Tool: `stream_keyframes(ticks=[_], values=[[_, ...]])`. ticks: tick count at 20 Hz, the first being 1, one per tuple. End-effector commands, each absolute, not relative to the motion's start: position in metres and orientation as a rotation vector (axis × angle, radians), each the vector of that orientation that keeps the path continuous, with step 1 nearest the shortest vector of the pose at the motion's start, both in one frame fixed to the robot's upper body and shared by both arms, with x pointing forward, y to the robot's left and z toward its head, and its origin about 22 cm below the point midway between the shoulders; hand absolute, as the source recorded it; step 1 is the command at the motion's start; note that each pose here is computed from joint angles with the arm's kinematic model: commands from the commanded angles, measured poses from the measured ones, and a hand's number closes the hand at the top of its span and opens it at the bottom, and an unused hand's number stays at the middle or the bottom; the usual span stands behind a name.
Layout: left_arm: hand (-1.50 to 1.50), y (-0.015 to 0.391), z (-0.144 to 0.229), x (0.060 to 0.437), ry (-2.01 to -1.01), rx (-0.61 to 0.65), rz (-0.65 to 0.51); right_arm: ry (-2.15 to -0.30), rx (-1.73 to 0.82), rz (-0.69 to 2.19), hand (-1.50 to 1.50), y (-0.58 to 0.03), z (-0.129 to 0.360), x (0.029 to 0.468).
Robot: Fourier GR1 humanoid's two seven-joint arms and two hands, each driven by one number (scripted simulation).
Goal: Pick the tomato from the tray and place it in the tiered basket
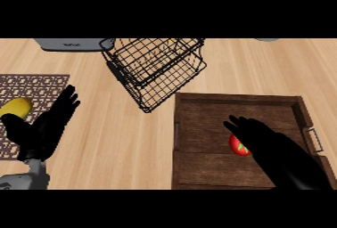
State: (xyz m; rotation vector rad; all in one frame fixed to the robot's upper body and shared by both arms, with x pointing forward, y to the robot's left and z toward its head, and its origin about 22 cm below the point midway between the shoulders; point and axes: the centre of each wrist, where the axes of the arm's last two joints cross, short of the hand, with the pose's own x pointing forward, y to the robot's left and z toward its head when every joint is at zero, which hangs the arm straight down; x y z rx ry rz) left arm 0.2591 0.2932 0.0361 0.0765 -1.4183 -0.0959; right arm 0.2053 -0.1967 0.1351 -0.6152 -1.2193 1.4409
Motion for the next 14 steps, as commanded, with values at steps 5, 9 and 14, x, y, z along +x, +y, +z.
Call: stream_keyframes(ticks=[5,9,14], values=[[0.00,0.293,0.031,0.261,-1.428,0.090,-0.089,-1.210,-0.678,1.453,-1.50,-0.204,0.091,0.212],[0.00,0.296,0.030,0.239,-1.422,0.079,-0.089,-1.247,-0.742,1.425,-1.50,-0.196,0.070,0.224],[0.00,0.286,0.030,0.258,-1.425,0.081,-0.086,-1.258,-0.779,1.431,-1.50,-0.224,0.053,0.243]])
